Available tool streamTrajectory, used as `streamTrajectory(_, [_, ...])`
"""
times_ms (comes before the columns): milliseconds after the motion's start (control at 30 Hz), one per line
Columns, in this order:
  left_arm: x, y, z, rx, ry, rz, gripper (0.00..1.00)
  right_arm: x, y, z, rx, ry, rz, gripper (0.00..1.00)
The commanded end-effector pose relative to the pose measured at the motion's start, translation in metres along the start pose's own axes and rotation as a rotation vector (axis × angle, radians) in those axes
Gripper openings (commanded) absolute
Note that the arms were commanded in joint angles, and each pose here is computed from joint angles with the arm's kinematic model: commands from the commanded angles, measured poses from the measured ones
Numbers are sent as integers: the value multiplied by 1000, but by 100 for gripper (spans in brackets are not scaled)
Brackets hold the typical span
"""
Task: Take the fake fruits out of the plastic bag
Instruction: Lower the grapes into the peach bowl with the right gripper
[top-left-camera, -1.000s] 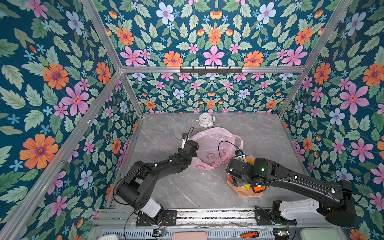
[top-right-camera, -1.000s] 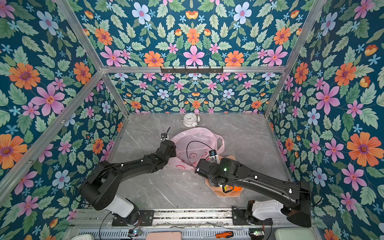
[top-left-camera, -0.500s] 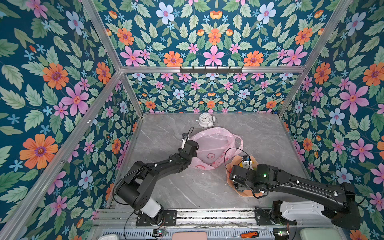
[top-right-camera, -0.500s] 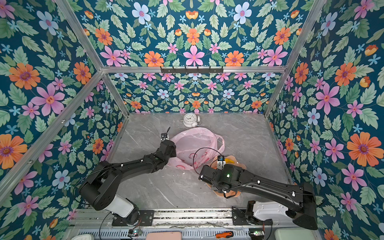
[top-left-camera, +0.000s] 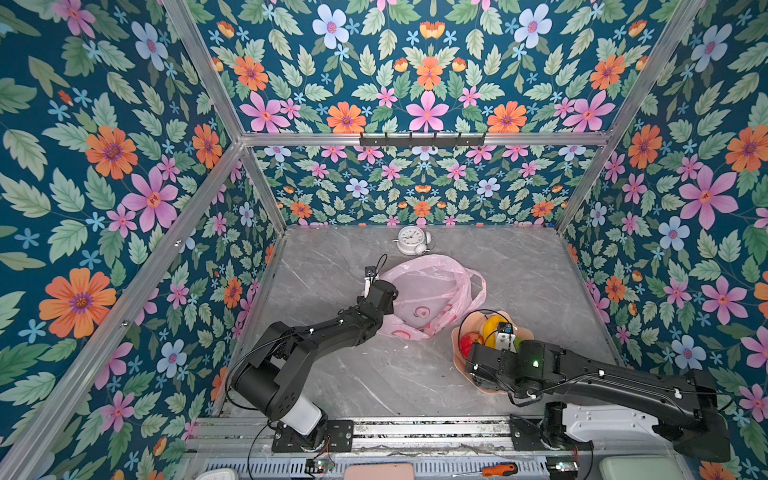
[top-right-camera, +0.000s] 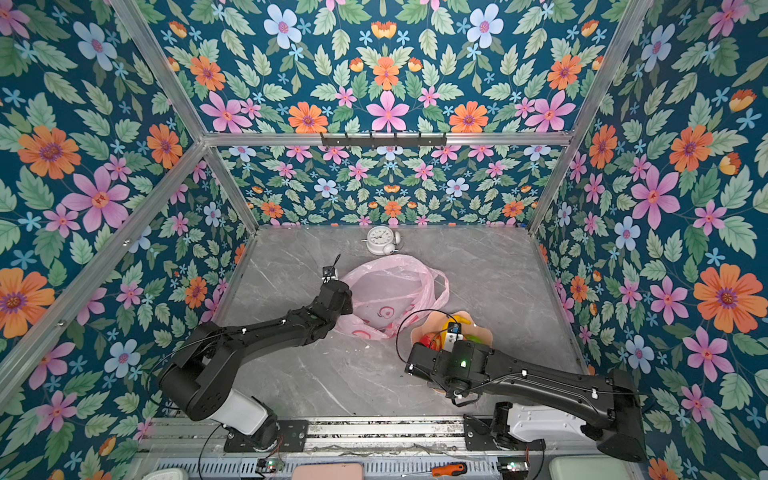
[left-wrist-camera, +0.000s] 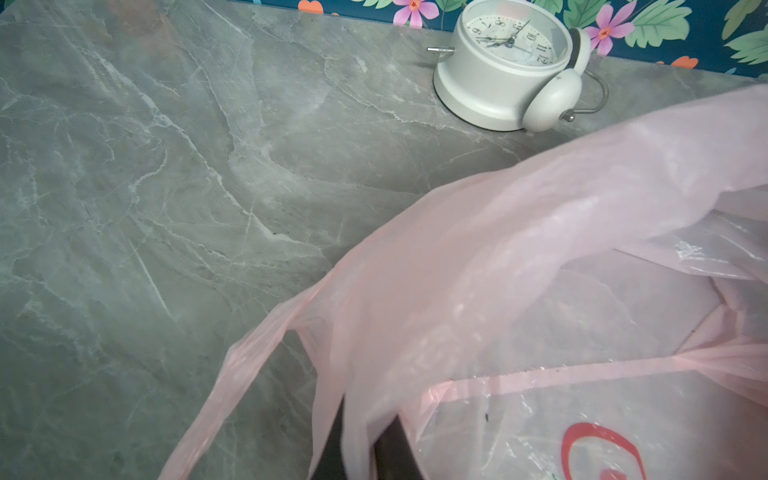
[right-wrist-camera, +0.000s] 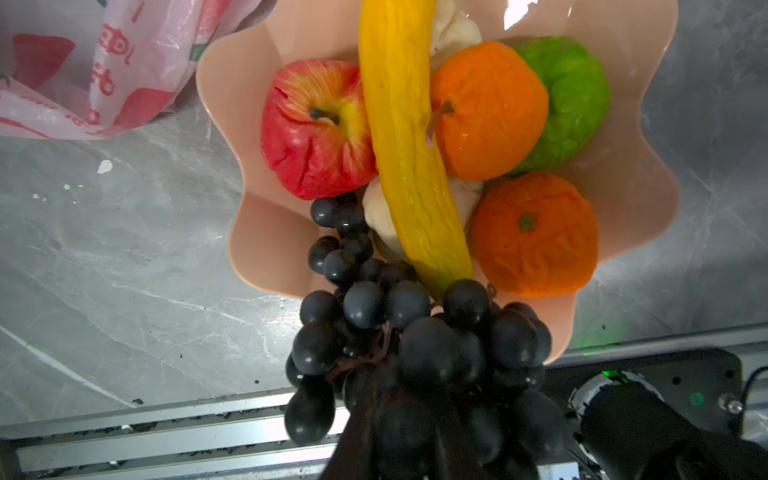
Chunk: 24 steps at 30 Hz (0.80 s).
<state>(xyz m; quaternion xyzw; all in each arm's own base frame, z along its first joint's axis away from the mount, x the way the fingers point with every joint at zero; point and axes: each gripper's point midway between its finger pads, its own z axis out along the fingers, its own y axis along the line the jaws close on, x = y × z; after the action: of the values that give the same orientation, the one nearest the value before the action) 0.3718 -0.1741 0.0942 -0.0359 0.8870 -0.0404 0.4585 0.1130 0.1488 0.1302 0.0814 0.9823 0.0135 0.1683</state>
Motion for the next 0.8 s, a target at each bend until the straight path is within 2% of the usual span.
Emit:
streamTrajectory(0, [-2, -1, 1, -2, 0, 2, 11, -2, -9, 1, 15, -19, 32, 19])
streamTrajectory(767, [-1, 0, 0, -3, -1, 4, 11, -4, -10, 24, 23, -35, 24, 24])
